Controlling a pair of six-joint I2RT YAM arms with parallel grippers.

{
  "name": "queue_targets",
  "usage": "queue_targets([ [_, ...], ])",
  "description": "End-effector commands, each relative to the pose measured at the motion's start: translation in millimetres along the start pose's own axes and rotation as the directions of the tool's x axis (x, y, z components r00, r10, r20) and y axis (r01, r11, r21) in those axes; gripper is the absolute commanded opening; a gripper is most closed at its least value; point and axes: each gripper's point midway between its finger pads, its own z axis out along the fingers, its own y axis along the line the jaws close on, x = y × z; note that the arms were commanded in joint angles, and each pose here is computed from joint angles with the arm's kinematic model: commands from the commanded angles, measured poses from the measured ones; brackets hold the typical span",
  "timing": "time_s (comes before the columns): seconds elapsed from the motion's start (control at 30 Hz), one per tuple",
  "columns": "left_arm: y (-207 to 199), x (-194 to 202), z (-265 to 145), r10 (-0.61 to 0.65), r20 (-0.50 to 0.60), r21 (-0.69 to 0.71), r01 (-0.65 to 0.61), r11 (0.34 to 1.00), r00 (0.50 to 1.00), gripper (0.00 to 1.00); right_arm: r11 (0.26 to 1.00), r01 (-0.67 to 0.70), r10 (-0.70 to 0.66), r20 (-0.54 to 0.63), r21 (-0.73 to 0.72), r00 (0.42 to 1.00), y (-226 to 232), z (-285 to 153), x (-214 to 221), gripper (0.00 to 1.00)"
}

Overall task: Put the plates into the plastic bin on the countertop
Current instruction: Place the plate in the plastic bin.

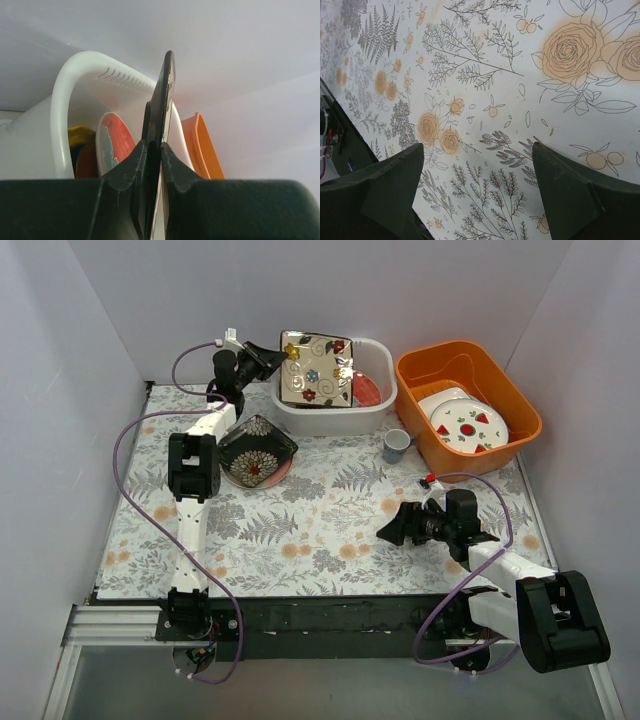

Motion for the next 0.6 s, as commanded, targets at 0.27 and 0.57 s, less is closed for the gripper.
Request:
queue_targets([
  [0.27, -110.3, -22.5, -4.3, 0.146, 0.027, 0.173, -0.148, 0.974, 0.989, 0.0, 0.997, -0.055, 0.057, -0.038, 0.051, 0.998, -10.0, -2.1, 17.3, 0.96],
  [0.57, -90.7, 21.8, 6.2, 0.154, -0.068, 0.144, -0.143, 0.979, 0.986, 0.0, 0.998, -0.056, 0.057, -0.051, 0.018, 0.997, -7.7, 4.1, 13.1, 0.97],
])
